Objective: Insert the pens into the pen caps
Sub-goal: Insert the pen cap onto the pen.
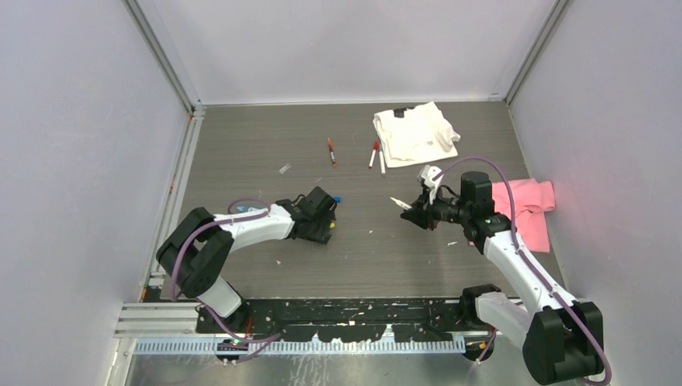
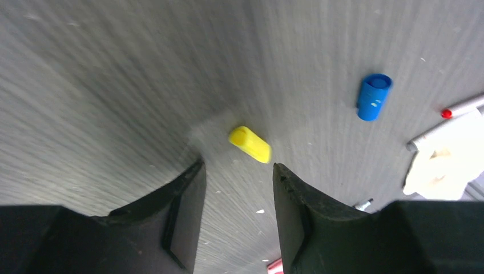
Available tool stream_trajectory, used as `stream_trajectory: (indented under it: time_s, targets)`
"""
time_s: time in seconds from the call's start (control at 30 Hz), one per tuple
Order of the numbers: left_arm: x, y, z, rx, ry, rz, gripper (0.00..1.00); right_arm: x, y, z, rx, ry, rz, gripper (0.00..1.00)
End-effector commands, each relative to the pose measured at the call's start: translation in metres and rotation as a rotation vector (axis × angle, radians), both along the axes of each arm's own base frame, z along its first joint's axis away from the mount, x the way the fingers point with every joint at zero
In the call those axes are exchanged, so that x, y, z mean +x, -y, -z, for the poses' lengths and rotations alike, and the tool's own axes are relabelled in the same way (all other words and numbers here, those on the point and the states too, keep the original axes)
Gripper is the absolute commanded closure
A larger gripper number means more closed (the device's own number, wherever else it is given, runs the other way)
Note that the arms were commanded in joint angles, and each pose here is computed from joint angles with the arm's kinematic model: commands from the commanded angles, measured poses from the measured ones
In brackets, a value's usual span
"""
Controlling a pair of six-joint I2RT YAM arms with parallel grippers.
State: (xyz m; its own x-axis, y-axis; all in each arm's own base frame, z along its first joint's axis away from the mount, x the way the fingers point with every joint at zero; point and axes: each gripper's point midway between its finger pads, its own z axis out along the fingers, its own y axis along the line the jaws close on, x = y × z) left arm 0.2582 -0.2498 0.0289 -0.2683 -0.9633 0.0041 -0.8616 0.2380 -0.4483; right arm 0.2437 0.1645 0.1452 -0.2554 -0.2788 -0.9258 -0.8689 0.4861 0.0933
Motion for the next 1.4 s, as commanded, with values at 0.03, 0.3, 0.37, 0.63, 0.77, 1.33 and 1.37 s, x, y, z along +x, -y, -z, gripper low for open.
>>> stream_trajectory:
  time_s: [0.03, 0.3, 0.37, 0.63, 0.77, 1.33, 1.37]
  targets:
    - [0.005, -0.017, 0.008, 0.062, -0.04, -0.082, 0.52, 0.001, -0.005, -0.016, 0.037, 0.053, -0.017, 0.99]
    - [0.009, -0.047, 0.011, 0.171, -0.13, -0.096, 0.61, 0.003, -0.006, -0.02, 0.047, 0.052, -0.012, 0.99]
    - [0.013, -0.047, 0.01, 0.181, -0.141, -0.082, 0.66, 0.003, -0.006, -0.021, 0.048, 0.051, -0.012, 0.99]
    - [0.014, -0.041, 0.011, 0.197, -0.179, -0.006, 0.64, 0.002, -0.004, -0.022, 0.033, 0.056, -0.01, 0.99]
    - [0.0, -0.054, 0.004, 0.208, -0.196, -0.026, 0.57, 0.0, -0.004, -0.021, 0.031, 0.054, -0.01, 0.99]
    - [0.01, -0.007, 0.005, 0.035, -0.166, -0.015, 0.47, -0.003, -0.005, -0.023, 0.048, 0.055, -0.008, 0.99]
    - [0.011, -0.008, 0.006, 0.031, -0.165, -0.027, 0.47, -0.003, -0.005, -0.022, 0.048, 0.053, -0.008, 0.99]
